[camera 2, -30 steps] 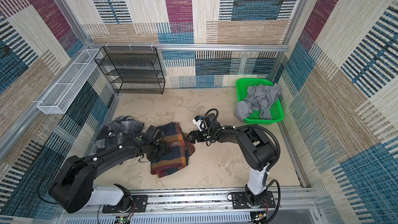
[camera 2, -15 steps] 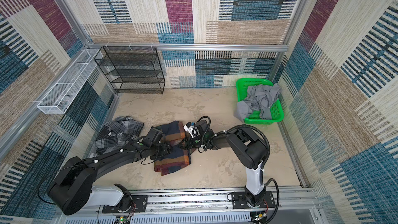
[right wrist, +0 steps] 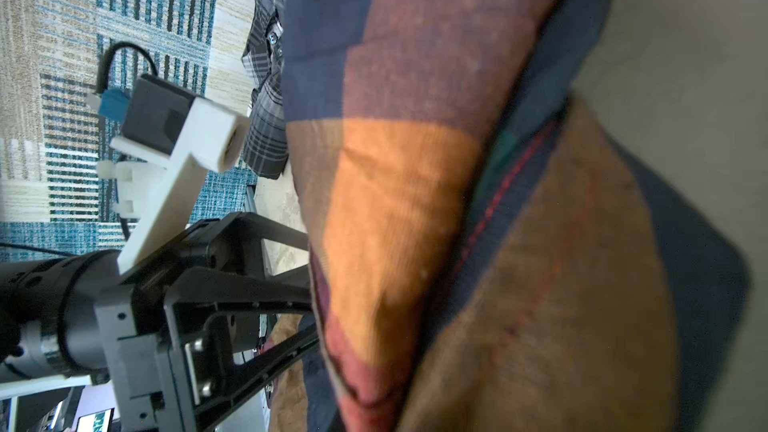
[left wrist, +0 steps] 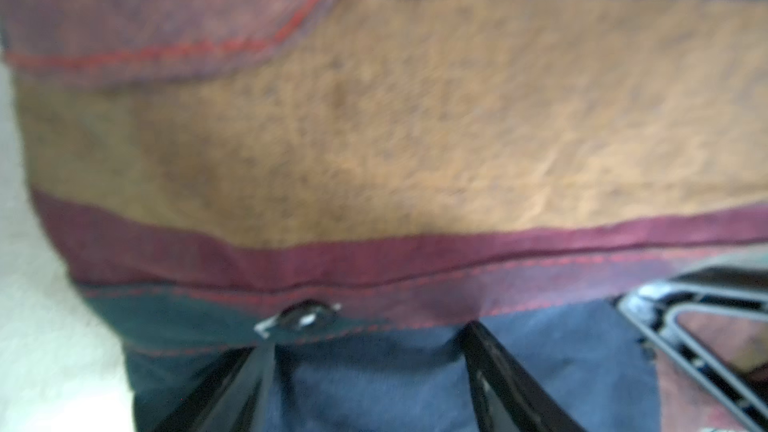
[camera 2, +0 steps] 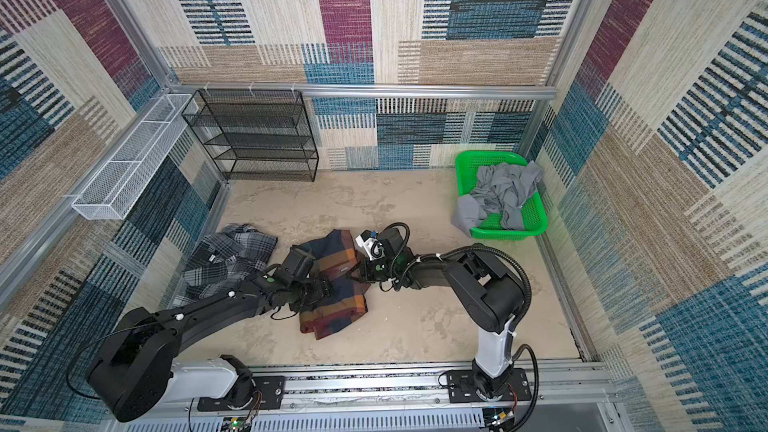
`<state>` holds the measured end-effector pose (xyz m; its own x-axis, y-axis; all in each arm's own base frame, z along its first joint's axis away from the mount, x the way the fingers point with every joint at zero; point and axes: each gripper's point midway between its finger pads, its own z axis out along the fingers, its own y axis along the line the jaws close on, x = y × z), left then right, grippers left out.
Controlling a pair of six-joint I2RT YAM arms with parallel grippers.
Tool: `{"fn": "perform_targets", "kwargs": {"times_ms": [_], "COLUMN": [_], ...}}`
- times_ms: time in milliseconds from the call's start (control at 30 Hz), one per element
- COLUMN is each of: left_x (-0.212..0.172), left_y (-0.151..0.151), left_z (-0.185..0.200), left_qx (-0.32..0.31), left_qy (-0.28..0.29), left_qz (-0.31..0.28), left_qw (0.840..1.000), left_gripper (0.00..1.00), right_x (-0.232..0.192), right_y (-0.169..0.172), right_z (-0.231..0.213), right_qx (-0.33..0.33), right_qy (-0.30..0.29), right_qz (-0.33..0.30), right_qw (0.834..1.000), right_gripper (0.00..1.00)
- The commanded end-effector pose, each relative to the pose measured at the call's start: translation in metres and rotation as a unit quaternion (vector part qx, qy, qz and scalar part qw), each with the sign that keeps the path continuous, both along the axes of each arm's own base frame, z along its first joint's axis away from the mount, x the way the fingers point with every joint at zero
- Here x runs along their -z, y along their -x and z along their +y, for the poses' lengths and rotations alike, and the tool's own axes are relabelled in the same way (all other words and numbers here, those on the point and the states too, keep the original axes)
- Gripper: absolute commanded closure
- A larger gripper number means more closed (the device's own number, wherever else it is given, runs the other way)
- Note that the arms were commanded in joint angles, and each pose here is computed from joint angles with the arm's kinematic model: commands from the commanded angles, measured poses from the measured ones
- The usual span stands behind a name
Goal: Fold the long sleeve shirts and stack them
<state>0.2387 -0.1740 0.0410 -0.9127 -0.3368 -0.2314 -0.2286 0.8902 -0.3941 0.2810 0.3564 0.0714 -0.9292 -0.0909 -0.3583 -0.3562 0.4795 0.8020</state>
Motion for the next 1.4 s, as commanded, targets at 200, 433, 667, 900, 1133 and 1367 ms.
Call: {"fn": "perform_targets", "kwargs": {"times_ms": [200,433,667,900,1133,1367], "left_x": [-0.150,-0.212,-0.219,-0.200,-0.213,-0.196], "left_y": [-0.019,-0.009,0.004,0.007,0.011,0.025], "left_z": [0.032,0.084,0.104,0.084,0.071,0.069], "left_qx": [0.004,-0.035,-0.043,-0.047,-0.036,-0.037], "left_qy": [-0.011,-0.001,0.007,0.100,0.156,0.172], "left_qz": [-0.133,-0.195,-0.208,-0.189,-0.205,-0.201], "left_qw": [0.991,0.980,0.977,0.976,0.966,0.964], "left_gripper": [0.15,0.15,0.14,0.15,0.15,0.16], "right_x": [-0.056,-0.100,-0.129,-0.116,-0.125,-0.033], "right_y": [-0.027,-0.022,-0.007,-0.016,-0.045,-0.046], "right_z": [-0.048,-0.097,-0.141,-0.182,-0.148,-0.067], "right_qx": [0.079,0.098,0.084,0.073,0.060,-0.044], "right_qy": [0.145,0.224,0.352,0.545,0.579,0.619], "right_qz": [-0.103,-0.143,-0.147,-0.118,-0.148,-0.137], "right_qw": [0.981,0.959,0.921,0.827,0.799,0.772], "right_gripper": [1.00,1.00,1.00,1.00,1.00,1.00]}}
